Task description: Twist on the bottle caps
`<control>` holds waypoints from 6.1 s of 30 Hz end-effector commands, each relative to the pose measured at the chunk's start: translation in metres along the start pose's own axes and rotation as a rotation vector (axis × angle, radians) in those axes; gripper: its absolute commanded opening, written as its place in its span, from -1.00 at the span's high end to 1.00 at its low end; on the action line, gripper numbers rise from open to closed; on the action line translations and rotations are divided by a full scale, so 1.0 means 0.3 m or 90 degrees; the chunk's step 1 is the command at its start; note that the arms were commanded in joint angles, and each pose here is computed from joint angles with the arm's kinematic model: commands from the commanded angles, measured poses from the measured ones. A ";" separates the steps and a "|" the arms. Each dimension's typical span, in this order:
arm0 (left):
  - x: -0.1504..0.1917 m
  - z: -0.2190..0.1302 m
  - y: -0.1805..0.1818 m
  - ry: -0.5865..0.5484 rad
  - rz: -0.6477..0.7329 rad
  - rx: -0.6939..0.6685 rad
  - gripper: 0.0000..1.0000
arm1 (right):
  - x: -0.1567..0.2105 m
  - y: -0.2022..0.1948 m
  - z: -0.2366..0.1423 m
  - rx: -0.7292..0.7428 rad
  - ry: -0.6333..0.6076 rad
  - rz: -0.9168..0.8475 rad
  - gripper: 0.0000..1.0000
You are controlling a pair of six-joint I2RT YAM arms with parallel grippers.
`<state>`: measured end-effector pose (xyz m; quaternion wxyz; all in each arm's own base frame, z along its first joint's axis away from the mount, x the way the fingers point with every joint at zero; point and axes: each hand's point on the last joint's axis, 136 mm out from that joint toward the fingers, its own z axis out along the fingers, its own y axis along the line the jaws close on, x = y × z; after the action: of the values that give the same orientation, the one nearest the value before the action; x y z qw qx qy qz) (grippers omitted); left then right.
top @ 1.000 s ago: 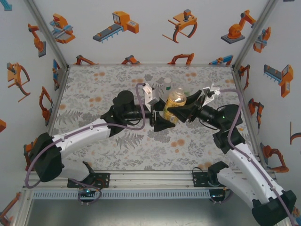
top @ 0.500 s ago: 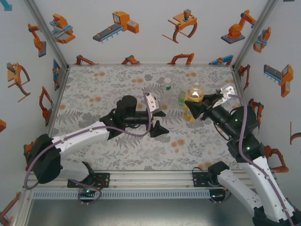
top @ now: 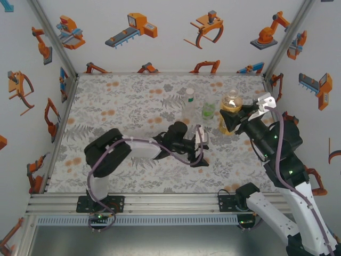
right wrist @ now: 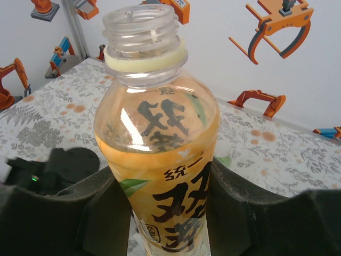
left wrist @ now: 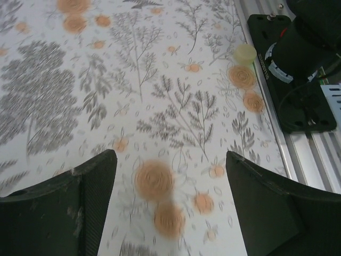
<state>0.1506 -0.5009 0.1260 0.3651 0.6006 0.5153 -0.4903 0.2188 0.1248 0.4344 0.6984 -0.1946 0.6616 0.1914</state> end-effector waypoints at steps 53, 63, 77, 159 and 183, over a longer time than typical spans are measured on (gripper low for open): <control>0.182 0.713 -0.303 -0.070 0.116 0.178 -0.55 | -0.092 0.033 -0.055 -0.031 -0.017 0.047 0.53; 0.183 0.753 -0.131 -0.064 0.101 0.029 -0.20 | -0.089 0.028 -0.096 -0.020 -0.018 0.031 0.52; 0.227 0.488 0.235 -0.051 0.075 -0.192 -0.05 | -0.079 0.019 -0.109 -0.008 -0.009 0.021 0.52; 0.258 0.525 -0.369 0.073 0.047 0.282 -0.78 | -0.113 0.098 -0.142 -0.094 -0.086 -0.001 0.58; 0.114 0.667 0.012 -0.078 0.094 -0.065 -0.85 | -0.093 0.075 -0.154 -0.064 -0.091 -0.026 0.58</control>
<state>0.0822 -0.6752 0.0685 0.4235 0.6037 0.4242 -0.5257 0.1702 0.1224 0.4480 0.7190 -0.2298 0.6147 0.2289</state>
